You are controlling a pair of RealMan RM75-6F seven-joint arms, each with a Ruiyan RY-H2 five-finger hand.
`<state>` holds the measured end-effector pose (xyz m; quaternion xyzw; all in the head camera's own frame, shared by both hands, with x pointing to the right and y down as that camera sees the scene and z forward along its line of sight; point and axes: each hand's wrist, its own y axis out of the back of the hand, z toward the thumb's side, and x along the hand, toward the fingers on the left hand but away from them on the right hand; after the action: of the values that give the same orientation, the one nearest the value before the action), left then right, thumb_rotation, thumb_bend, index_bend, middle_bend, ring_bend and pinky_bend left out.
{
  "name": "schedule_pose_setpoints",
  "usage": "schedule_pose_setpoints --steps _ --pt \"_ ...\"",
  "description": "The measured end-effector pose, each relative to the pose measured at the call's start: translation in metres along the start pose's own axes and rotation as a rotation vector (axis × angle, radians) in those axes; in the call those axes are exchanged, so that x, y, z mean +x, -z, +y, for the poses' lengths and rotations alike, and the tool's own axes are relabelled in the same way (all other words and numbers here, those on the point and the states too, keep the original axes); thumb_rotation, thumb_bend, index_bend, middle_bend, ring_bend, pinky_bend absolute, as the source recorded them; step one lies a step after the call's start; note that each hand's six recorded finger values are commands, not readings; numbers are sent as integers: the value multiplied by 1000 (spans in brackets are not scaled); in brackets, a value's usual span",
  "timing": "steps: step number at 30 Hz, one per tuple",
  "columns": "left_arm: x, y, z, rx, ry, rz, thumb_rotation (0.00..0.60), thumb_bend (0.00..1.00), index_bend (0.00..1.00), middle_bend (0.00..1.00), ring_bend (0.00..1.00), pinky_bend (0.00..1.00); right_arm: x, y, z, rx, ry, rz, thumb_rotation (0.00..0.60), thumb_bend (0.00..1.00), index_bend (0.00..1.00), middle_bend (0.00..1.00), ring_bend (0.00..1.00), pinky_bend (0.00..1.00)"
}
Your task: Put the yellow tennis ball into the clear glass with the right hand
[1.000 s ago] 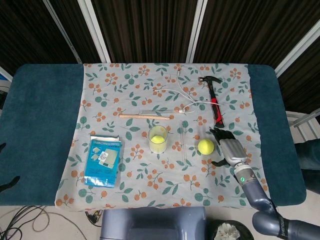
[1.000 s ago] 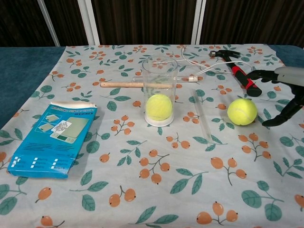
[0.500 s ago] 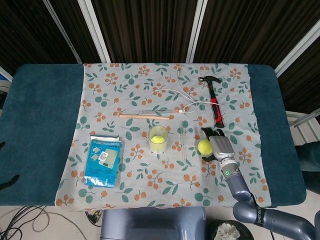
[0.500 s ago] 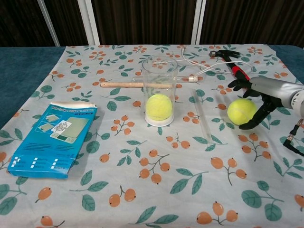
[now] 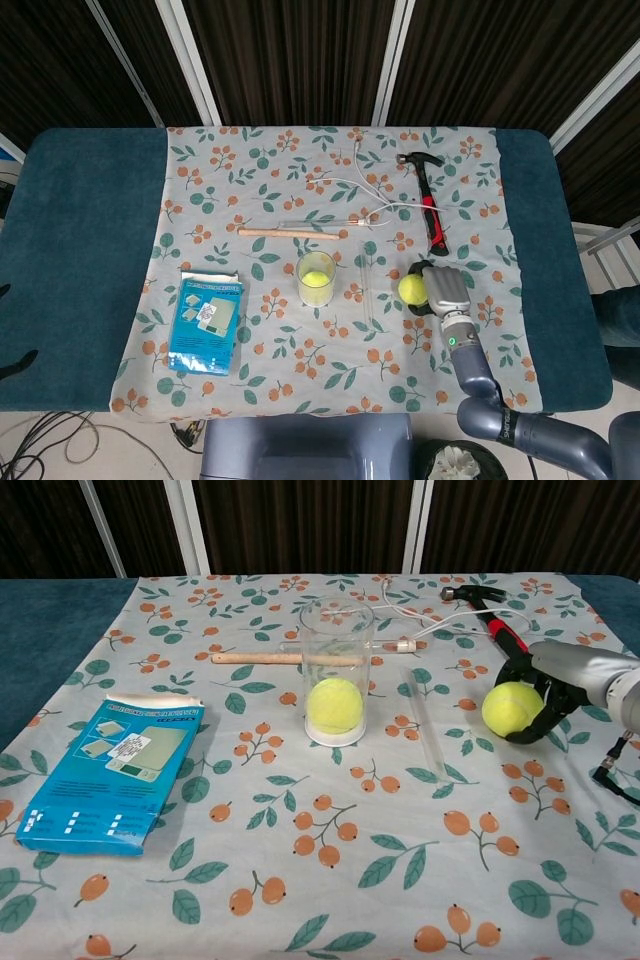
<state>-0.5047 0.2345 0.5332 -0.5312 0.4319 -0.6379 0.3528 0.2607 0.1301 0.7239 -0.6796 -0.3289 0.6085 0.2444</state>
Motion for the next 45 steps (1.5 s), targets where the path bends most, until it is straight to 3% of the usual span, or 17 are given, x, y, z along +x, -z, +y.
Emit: schedule_pose_setpoints --steps 5,9,17,27,35,45 --pt "-1 0 0 0 1 -1 600 21 162 0 0 0 -1 -6 12 -33 52 17 600 474 688 507 593 557" --pt "-1 1 1 -3 -1 3 600 21 163 0 0 0 0 -12 31 -58 119 32 600 475 695 511 594 609" --pt "-1 1 2 -9 -4 2 600 21 165 0 0 0 3 -27 78 -85 175 79 600 474 694 511 569 693" --pt "-1 1 2 -11 -5 1 600 21 161 0 0 0 1 -88 140 -24 183 193 600 475 692 498 539 773" --pt "-1 1 3 -20 -9 -3 600 21 157 0 0 0 3 -142 155 7 166 252 600 474 658 473 507 821" --pt "-1 3 6 -33 -15 -1 600 21 156 0 0 0 19 -186 140 -39 82 307 600 474 574 423 414 874"
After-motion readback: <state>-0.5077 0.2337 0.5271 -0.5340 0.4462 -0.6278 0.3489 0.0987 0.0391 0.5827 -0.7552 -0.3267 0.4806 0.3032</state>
